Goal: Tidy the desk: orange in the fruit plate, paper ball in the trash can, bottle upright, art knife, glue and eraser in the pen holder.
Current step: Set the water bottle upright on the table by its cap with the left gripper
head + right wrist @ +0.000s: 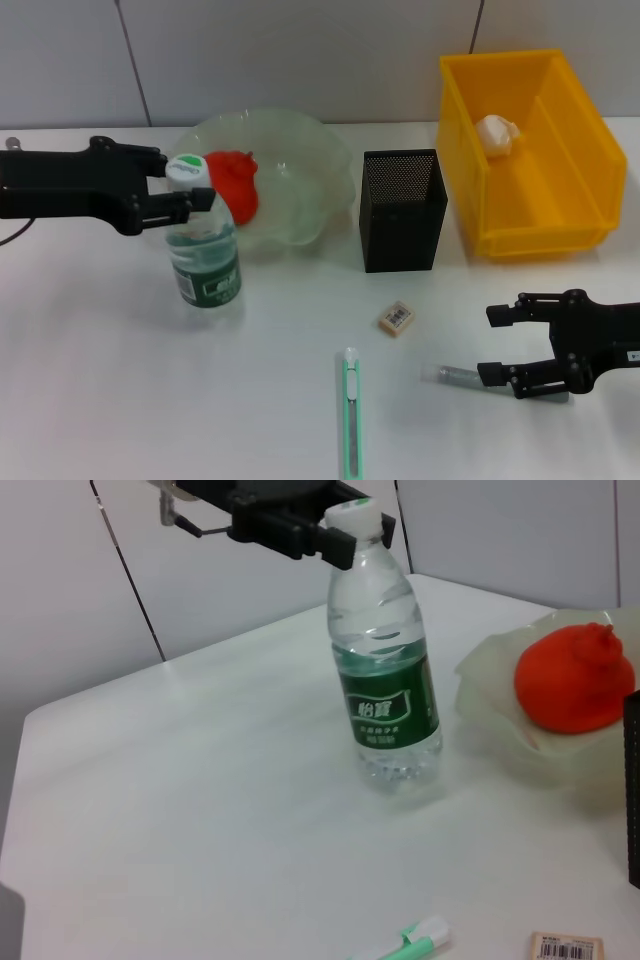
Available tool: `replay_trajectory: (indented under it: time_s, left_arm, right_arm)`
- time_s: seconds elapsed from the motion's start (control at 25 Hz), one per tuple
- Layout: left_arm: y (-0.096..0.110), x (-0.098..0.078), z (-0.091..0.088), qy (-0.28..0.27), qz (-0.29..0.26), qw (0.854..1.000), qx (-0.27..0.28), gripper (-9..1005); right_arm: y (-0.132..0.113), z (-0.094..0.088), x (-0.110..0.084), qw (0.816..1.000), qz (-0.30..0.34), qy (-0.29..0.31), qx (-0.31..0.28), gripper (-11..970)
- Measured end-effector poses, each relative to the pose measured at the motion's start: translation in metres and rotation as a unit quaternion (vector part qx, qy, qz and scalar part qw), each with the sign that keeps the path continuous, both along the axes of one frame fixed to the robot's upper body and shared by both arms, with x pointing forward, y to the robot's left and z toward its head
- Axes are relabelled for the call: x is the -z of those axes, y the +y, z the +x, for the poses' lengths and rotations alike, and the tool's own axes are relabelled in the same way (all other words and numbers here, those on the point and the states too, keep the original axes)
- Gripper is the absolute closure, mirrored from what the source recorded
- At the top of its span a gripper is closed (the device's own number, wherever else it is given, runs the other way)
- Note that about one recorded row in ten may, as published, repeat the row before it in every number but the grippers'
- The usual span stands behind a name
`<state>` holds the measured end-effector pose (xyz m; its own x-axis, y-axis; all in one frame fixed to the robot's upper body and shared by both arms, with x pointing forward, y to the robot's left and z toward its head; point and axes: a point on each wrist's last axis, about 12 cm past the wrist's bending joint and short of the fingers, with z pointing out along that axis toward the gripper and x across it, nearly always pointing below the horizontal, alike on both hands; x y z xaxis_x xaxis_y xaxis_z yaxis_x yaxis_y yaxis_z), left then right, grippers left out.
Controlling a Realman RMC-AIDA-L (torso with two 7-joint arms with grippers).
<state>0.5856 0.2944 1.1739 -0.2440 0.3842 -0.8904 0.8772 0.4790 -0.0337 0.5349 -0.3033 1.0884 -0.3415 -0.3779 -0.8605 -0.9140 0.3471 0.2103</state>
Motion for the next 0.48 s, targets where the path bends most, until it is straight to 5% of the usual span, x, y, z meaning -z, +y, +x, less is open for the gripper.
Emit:
replay_trajectory:
  time_s: [0.48]
  left_arm:
    - [0.014,0.007,0.003,-0.006,0.013,0.999,-0.049,546]
  right_arm:
    - [0.000,0.000,0.000,1.000,0.001,0.001,0.001,132]
